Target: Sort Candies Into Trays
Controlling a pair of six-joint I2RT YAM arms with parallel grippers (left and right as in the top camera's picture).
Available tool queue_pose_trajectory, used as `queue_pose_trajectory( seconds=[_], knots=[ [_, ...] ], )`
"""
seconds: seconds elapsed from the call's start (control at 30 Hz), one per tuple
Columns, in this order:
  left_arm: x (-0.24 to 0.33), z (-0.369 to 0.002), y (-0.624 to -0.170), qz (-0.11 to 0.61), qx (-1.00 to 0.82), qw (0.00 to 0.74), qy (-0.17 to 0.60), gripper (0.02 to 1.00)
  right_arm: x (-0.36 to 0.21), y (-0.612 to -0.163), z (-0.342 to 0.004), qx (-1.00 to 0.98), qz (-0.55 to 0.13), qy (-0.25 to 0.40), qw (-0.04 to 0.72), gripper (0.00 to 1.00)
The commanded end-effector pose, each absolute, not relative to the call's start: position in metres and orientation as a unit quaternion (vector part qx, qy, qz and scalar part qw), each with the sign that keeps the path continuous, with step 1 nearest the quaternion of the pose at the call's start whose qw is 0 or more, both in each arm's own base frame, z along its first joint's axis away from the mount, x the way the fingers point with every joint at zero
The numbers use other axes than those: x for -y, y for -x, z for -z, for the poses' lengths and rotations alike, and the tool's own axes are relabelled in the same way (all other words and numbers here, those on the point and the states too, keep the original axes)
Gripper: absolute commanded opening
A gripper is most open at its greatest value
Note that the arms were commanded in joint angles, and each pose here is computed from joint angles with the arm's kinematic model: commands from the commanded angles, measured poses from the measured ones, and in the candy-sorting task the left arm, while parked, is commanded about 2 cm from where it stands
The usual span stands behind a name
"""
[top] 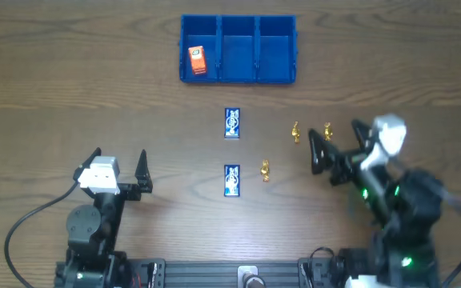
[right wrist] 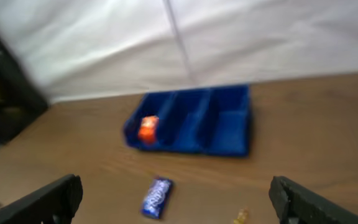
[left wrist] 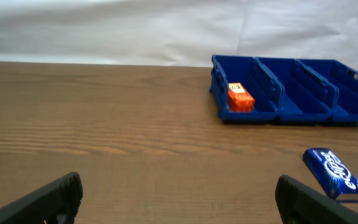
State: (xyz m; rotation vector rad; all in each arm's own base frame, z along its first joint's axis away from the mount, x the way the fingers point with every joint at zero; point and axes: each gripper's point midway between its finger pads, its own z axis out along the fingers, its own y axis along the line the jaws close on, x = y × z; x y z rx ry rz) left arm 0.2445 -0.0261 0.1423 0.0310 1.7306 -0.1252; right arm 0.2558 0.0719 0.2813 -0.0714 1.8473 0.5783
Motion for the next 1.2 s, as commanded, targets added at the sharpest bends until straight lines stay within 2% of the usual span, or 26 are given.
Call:
queue_pose_trajectory(
  seconds=[0.03, 0.13, 0.2, 0.33, 0.43, 0.67, 0.87, 1.2],
  knots=[
    [0.025, -0.125, -0.243, 0.049, -0.776, 0.628, -0.015, 0.998, -0.118, -0.278, -0.291, -0.834, -0.299, 0.075, 0.457, 0.998],
    [0.025, -0.125, -0.243, 0.049, -0.776, 0.628, -0.015, 0.998, -0.163, -0.287, -0.260, -0.882, -0.309, 0.089, 0.345, 0.998],
    [0.025, -0.125, -0.243, 0.049, -0.776, 0.628, -0.015, 0.998, -0.200, -0.281, -0.213, -0.923, -0.291, 0.085, 0.236, 0.998],
    [0.025, -0.125, -0.243, 0.049, -0.776, 0.628, -0.015, 0.998, -0.220, -0.266, -0.139, -0.969, -0.207, 0.049, 0.126, 0.998],
    [0.025, -0.125, -0.243, 0.049, -0.776, 0.628, -0.015, 0.998, -0.240, -0.243, -0.094, -0.985, -0.148, 0.049, 0.072, 0.998],
    [0.025, -0.125, -0.243, 0.049, -0.776, 0.628, -0.015, 0.998, -0.252, -0.218, -0.052, -0.996, -0.072, 0.041, 0.041, 0.998],
    [0.025, -0.125, -0.243, 0.050, -0.776, 0.628, -0.014, 0.996, -0.246, -0.215, -0.024, -0.999, -0.028, 0.020, 0.023, 1.000],
    [0.025, -0.125, -0.243, 0.050, -0.776, 0.628, -0.014, 0.998, -0.248, -0.220, -0.004, -1.000, -0.016, 0.017, 0.021, 0.928]
  ],
)
